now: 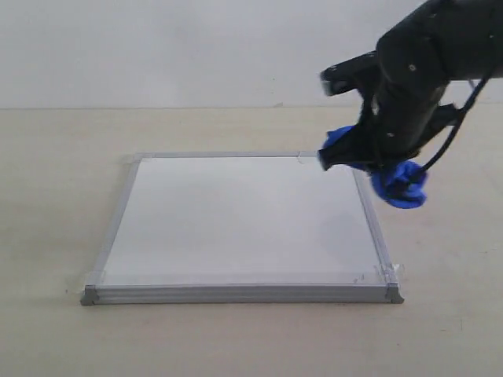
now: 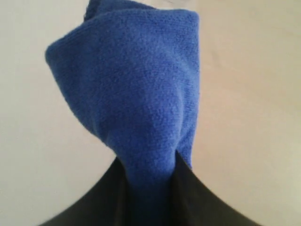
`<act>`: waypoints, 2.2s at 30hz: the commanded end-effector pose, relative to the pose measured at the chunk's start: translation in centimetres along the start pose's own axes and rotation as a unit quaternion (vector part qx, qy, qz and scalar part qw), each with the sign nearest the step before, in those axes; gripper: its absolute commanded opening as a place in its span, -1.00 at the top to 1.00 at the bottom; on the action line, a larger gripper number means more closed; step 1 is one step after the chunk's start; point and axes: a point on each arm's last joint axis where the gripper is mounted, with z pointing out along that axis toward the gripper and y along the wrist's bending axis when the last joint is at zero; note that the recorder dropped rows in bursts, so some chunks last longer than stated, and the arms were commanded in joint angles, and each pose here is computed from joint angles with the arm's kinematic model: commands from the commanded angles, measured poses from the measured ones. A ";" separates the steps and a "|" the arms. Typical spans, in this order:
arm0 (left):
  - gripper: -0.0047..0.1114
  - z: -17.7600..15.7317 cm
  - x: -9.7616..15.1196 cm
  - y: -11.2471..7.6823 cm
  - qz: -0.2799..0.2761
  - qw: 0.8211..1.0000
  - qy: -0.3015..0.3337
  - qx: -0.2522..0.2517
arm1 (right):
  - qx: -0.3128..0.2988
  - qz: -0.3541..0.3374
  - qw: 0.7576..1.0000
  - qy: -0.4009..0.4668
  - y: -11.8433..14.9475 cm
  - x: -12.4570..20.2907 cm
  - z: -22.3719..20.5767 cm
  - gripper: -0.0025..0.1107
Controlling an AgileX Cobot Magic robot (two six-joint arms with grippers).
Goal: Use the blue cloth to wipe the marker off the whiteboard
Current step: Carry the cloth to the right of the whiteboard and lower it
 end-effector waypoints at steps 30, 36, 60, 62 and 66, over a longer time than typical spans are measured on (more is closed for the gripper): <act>0.84 0.0 0.1 0.0 -0.002 1.000 -0.001 -0.001 | 0.070 0.134 0.988 -0.012 -2.0 4.2 9.1 0.67; 0.84 0.0 0.1 0.0 -0.002 1.000 -0.001 -0.001 | 0.059 0.136 0.989 -0.017 -1.8 4.1 9.2 -0.11; 0.84 0.0 0.1 0.0 -0.002 1.000 -0.002 -0.001 | 0.058 0.072 0.995 -0.040 -2.3 3.2 6.9 0.95; 0.84 0.0 0.1 0.0 -0.002 1.000 -0.002 -0.001 | 0.050 0.072 0.996 -0.033 -2.0 3.5 7.7 0.96; 0.84 0.0 0.1 0.0 -0.002 1.000 -0.002 -0.001 | 0.046 0.064 0.997 -0.014 -1.5 4.1 9.4 0.96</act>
